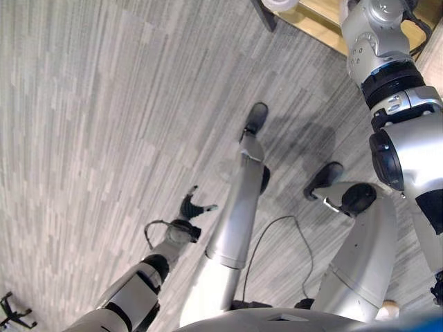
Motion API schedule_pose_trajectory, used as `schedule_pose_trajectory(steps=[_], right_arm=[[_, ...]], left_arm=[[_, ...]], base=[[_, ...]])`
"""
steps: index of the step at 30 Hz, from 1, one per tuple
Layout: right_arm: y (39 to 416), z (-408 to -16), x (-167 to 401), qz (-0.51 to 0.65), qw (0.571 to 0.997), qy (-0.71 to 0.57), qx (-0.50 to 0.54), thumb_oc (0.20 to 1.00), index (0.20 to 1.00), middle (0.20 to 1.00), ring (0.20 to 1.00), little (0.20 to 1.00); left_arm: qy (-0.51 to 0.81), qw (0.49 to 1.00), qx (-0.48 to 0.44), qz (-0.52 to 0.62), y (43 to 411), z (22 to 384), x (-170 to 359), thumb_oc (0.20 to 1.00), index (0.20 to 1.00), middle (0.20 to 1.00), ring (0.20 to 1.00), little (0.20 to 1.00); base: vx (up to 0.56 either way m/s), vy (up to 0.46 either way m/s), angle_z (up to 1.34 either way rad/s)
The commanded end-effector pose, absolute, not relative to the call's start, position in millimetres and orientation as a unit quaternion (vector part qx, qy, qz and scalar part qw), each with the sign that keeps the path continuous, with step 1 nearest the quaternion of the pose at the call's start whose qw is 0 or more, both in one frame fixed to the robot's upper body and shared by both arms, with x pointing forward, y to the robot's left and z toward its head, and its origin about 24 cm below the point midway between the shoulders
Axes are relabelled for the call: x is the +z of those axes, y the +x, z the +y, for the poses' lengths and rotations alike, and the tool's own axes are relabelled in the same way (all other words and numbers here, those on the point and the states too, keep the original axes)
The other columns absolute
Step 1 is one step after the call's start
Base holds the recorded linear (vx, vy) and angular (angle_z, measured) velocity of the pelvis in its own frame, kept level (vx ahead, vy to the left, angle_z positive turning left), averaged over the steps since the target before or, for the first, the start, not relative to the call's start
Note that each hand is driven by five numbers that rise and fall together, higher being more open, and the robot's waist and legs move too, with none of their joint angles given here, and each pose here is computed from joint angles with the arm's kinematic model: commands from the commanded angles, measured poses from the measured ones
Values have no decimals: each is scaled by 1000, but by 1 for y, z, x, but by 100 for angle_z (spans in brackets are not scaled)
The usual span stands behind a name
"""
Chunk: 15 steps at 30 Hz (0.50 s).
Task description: Arrange the slippers neatly on the shoe rack.
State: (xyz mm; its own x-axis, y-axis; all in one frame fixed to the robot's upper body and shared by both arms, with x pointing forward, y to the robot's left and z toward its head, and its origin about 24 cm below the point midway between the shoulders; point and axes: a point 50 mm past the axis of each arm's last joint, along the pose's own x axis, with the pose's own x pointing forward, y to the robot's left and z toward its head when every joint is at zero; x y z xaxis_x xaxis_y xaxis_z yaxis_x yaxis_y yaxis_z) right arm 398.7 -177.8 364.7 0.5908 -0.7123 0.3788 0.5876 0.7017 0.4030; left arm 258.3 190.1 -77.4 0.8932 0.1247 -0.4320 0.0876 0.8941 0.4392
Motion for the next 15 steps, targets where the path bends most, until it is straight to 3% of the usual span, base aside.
schedule_pose_trajectory(steps=[1, 7, 15], right_arm=[[379, -151, 425, -353, 859, -57, -367, 1000, 1000, 1000, 1000, 1000], [375, -142, 433, -373, 856, -51, -354, 1000, 1000, 1000, 1000, 1000], [375, -120, 414, -373, 871, 107, -300, 1000, 1000, 1000, 1000, 1000]], left_arm=[[262, 921, 61, 281, 244, 232, -85, 1000, 1000, 1000, 1000, 1000], [261, 921, 64, 282, 247, 230, -84, 1000, 1000, 1000, 1000, 1000], [245, 924, 76, 285, 258, 227, -80, 1000, 1000, 1000, 1000, 1000]], base=[[0, 0, 0], [0, 0, 0], [-16, 16, -8]])
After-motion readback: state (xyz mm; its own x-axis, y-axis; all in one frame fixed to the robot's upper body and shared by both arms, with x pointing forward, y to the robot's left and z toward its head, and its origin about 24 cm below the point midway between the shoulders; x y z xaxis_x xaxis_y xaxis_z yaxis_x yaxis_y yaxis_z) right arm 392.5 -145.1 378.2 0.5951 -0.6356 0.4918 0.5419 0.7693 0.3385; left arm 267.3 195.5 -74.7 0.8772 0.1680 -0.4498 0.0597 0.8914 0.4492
